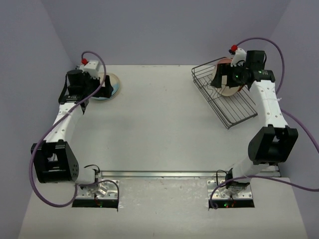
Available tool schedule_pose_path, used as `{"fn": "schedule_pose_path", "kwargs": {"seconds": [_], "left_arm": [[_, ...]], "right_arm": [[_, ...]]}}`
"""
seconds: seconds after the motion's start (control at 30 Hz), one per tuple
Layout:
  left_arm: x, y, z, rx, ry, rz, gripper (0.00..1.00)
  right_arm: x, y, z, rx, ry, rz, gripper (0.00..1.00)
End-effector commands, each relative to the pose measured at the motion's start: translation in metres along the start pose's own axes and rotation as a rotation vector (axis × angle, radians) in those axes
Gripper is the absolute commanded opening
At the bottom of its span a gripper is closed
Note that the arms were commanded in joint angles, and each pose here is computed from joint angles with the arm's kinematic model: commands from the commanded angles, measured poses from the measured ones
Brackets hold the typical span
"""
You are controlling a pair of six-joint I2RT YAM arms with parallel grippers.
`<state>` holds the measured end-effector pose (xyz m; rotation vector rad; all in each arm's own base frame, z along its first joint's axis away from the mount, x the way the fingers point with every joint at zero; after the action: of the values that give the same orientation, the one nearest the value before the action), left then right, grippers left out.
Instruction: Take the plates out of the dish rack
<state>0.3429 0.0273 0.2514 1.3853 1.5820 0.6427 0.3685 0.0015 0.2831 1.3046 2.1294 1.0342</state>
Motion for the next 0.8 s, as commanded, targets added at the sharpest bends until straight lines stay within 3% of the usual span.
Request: {"fn": "schedule_pose_path", "kwargs": {"seconds": [0.0,0.23,0.77], "left_arm": [[-0.066,-0.013,-0.008,0.023,-0.251,0.123,0.92],[-0.116,-0.032,-0.006,0.074,-0.339,0.178,0.92],[-0.120,-0.030,0.004,0.093,-0.332,0.178,0.95]], "right_arm": [[-0.028,0.025,-0.013,-0.080,-0.140,-0.127,0.96],[-0.083,0.033,-0.014,-0.078,-0.288,-0.141,0.89],[-0.143,0.009,0.036,-0.019,-0.245,-0.158,0.86]]}}
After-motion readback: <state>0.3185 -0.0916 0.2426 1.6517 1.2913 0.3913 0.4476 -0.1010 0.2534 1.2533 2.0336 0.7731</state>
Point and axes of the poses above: each gripper's point midway between its finger pads, its own z axis out along the fingers, its own x axis along the line the jaws close on, y = z × x, the point moved 9 cm from there along -z, back along the fingers, and after that the axes turned 15 degrees about -z, right-handed, at the moved point
